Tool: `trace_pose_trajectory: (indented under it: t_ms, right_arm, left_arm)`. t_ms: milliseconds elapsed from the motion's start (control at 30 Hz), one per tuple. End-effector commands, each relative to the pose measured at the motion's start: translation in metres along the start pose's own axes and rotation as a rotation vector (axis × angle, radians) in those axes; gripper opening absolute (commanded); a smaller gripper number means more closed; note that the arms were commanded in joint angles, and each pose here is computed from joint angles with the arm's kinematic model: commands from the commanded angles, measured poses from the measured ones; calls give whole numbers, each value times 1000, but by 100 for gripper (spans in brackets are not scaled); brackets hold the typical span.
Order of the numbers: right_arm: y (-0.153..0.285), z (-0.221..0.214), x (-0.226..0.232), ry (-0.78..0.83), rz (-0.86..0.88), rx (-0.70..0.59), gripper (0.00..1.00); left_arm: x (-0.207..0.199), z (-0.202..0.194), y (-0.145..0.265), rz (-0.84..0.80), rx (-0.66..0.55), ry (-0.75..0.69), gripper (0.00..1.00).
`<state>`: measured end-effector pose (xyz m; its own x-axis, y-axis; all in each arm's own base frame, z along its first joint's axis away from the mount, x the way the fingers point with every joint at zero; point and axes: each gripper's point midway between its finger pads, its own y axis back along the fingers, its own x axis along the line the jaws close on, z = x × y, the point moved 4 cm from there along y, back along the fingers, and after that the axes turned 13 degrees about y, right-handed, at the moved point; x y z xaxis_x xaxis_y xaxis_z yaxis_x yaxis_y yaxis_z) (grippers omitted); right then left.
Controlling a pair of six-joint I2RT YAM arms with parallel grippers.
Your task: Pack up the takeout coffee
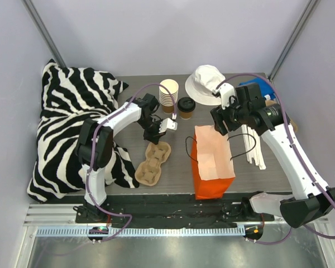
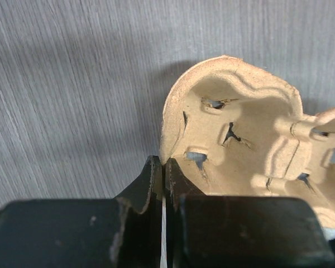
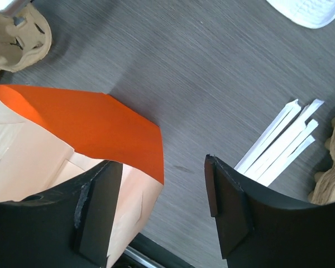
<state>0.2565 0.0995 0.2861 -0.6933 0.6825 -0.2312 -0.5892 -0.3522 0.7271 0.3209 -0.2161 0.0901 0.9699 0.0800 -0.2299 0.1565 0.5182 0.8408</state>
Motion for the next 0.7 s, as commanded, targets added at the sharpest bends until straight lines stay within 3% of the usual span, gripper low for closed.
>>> trace_pose_trajectory:
  t_ms: [0,500,600,667]
  right_arm:
    - [13,22,-10,99,-12,-78,69]
    - [-5,23,7,340,223,-91,72]
    - [-11,20,5,338,220,-74,60]
    - [-14,17,5,331,227,-46,40]
  left_arm:
    - [-15,10,19,-8,-43,-38,0]
    - [-30,14,31,-19,-62,-1,0]
    - [-30,16,38,3,-74,48,0]
    - [-32,20,48,29,-98,86,0]
